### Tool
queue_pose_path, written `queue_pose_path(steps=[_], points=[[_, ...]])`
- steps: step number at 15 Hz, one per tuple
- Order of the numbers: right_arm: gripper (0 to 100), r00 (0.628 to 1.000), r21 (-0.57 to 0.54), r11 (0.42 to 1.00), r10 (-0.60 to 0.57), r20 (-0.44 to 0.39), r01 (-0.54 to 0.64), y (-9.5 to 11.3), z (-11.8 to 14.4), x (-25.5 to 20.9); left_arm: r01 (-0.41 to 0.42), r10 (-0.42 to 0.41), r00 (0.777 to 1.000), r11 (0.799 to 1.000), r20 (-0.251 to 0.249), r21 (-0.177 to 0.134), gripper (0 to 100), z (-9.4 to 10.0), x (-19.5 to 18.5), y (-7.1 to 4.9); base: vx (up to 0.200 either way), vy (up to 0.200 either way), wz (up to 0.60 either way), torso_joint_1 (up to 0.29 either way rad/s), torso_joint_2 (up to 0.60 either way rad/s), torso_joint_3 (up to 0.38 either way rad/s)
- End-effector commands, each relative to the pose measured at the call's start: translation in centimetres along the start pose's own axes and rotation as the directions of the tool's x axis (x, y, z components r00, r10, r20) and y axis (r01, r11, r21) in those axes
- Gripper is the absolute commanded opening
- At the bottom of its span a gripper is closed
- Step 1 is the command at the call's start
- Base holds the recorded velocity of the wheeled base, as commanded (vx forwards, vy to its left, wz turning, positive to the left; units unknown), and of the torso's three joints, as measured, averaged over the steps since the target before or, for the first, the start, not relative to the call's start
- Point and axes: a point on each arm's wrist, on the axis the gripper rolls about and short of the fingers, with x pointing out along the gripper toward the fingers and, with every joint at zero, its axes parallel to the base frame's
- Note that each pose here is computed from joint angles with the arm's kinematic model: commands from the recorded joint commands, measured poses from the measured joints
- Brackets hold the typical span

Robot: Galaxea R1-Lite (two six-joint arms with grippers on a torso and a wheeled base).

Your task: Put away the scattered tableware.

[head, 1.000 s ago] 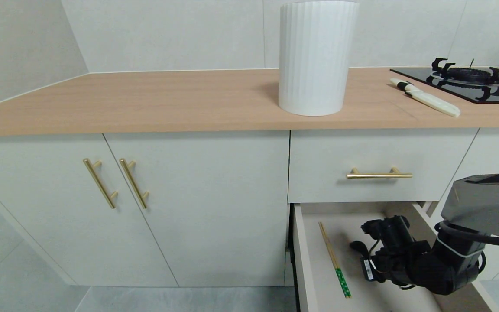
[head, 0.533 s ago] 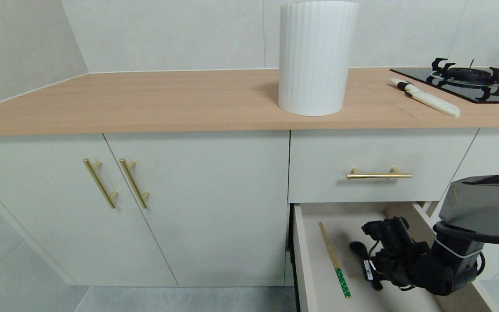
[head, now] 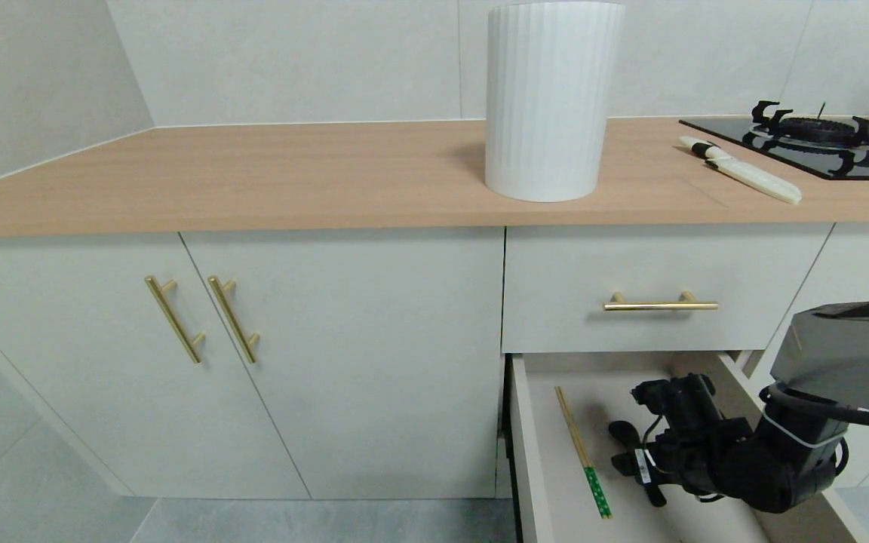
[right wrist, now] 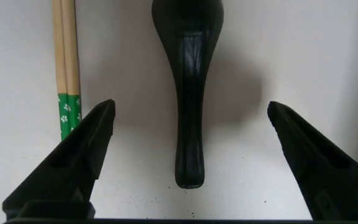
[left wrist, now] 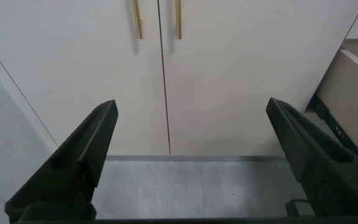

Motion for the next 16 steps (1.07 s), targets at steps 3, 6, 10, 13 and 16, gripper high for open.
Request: queue_pose_path(steps=[3,6,10,13,16], points=[[100,0.988,0.016,1.0,0.008,0.152,-0.011,-0.8,2.0,-7.5,0.0,0.0,1.0,1.0,0.0,0.0,100,0.0,0.0,0.0,0.0,0.0,0.0,0.0,0.0,0.0],[100,0.974,0.01,0.999,0.036,0.222,-0.04,-1.3,3.0,-13.6,0.001,-0.001,1.0,1.0,0.0,0.0,100,0.0,0.0,0.0,0.0,0.0,0.0,0.0,0.0,0.0],[100,0.972,-0.057,0.986,0.166,0.165,-0.158,-0.9,2.6,-21.9,0.0,0.0,1.0,1.0,-0.001,0.0,100,0.0,0.0,0.0,0.0,0.0,0.0,0.0,0.0,0.0],[100,0.976,-0.085,0.98,0.188,0.113,-0.179,-1.5,1.8,-24.7,0.0,0.0,1.0,1.0,0.0,0.0,100,0.0,0.0,0.0,0.0,0.0,0.0,0.0,0.0,0.0],[100,0.973,-0.11,0.975,0.205,0.104,-0.194,-1.6,1.3,-26.1,0.0,0.0,1.0,1.0,0.0,0.0,100,0.0,0.0,0.0,0.0,0.0,0.0,0.0,0.0,0.0]])
